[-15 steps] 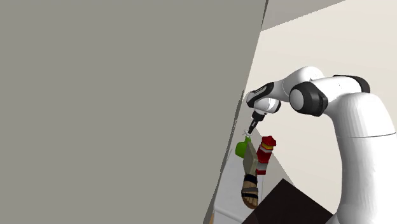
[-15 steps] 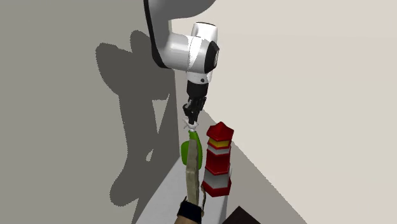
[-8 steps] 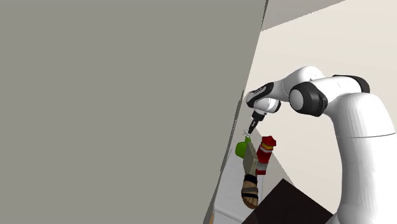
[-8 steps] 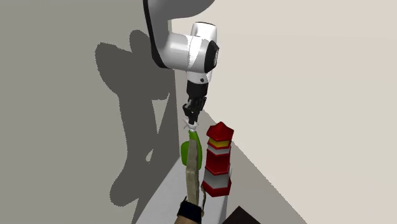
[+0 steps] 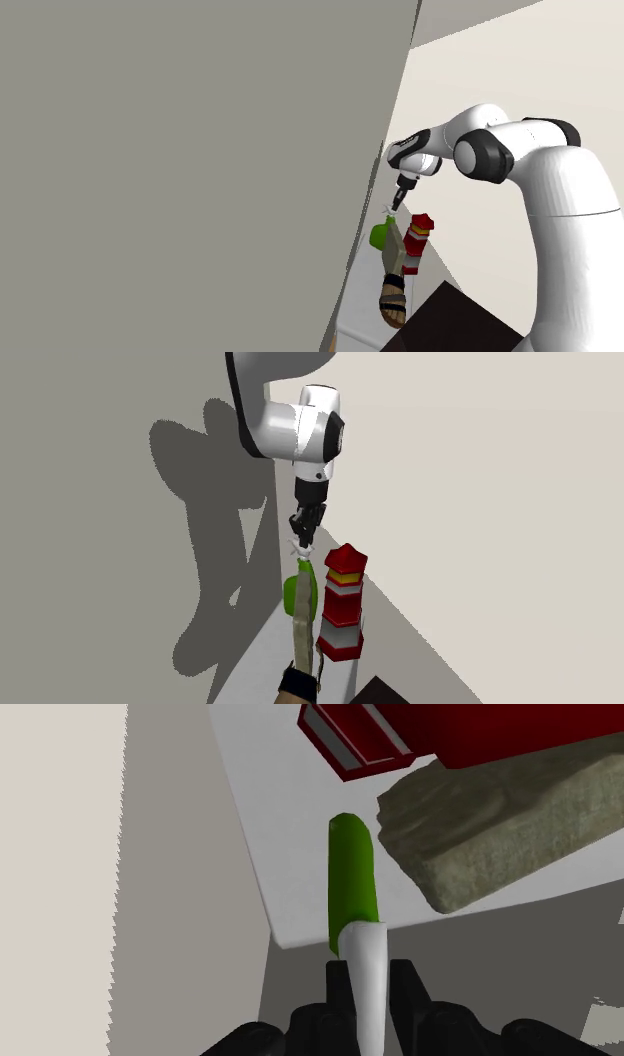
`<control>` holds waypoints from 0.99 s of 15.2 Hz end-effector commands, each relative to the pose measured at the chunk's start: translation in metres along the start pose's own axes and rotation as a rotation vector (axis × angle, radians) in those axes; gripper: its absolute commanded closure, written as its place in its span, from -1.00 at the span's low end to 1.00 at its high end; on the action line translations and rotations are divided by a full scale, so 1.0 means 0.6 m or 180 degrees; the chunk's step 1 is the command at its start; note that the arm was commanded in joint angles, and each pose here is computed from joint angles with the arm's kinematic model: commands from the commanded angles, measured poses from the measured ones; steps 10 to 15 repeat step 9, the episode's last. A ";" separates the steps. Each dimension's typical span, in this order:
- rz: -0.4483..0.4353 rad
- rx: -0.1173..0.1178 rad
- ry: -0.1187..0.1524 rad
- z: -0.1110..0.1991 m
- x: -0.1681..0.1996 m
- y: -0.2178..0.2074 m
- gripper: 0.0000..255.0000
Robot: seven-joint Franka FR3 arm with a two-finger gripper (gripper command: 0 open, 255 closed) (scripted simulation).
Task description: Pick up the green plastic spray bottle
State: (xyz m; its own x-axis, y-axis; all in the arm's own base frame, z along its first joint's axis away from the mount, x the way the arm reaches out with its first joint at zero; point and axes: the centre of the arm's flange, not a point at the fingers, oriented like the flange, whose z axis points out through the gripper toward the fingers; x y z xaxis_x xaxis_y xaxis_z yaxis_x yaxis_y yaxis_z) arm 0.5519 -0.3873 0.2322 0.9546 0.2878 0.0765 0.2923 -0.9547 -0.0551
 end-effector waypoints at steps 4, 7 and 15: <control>0.0012 0.0008 -0.0005 -0.043 0.001 -0.004 1.00; 0.0012 0.0008 -0.0005 -0.070 0.003 -0.005 1.00; 0.0012 0.0008 -0.0005 -0.071 0.003 -0.005 1.00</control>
